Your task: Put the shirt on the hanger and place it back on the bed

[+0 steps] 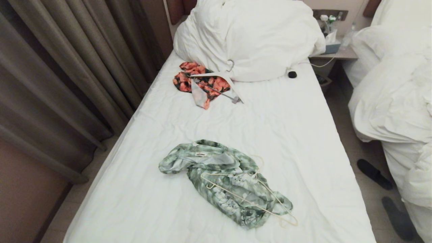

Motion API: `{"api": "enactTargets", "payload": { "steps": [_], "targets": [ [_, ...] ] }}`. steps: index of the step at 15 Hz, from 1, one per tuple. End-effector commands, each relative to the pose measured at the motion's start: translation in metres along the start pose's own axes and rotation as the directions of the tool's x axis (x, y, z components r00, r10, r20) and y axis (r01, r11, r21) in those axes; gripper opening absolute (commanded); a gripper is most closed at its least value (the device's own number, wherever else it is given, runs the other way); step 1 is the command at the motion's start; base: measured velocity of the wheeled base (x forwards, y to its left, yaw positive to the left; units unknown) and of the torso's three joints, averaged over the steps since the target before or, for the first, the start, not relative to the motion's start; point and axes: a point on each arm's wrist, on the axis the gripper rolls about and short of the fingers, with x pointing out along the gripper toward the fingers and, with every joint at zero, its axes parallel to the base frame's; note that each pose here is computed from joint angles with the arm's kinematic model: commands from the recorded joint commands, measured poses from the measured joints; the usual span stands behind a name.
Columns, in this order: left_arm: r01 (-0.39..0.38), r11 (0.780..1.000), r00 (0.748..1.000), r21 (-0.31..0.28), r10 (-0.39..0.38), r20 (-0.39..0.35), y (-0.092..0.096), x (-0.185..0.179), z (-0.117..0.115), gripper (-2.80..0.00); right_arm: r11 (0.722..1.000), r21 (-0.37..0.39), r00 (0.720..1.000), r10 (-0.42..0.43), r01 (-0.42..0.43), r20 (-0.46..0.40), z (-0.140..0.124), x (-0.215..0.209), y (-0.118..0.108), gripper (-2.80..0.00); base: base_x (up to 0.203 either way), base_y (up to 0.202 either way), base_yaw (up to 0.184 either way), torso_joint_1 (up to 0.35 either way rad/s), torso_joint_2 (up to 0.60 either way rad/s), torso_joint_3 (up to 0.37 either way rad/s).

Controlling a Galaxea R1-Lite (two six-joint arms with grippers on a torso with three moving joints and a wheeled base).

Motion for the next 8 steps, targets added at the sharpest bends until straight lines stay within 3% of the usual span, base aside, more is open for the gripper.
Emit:
{"api": "enactTargets", "payload": {
  "steps": [1,8],
  "targets": [
    [0.0,1.0,1.0,0.0,0.0,-0.002,0.0,0.0001,0.0,-2.8,1.0,-0.001,1.0,0.002,-0.002,-0.004,-0.0002,0.0002,0.0,-2.8,0.0,0.0,0.0,0.0,0.0,0.0],
    [0.0,1.0,1.0,-0.001,0.0,-0.002,0.0,0.0001,0.0,-2.8,1.0,0.001,1.0,0.0,0.0,-0.005,-0.0002,0.0002,0.0,-2.8,0.0,0.0,0.0,0.0,0.0,0.0]
  ]
}}
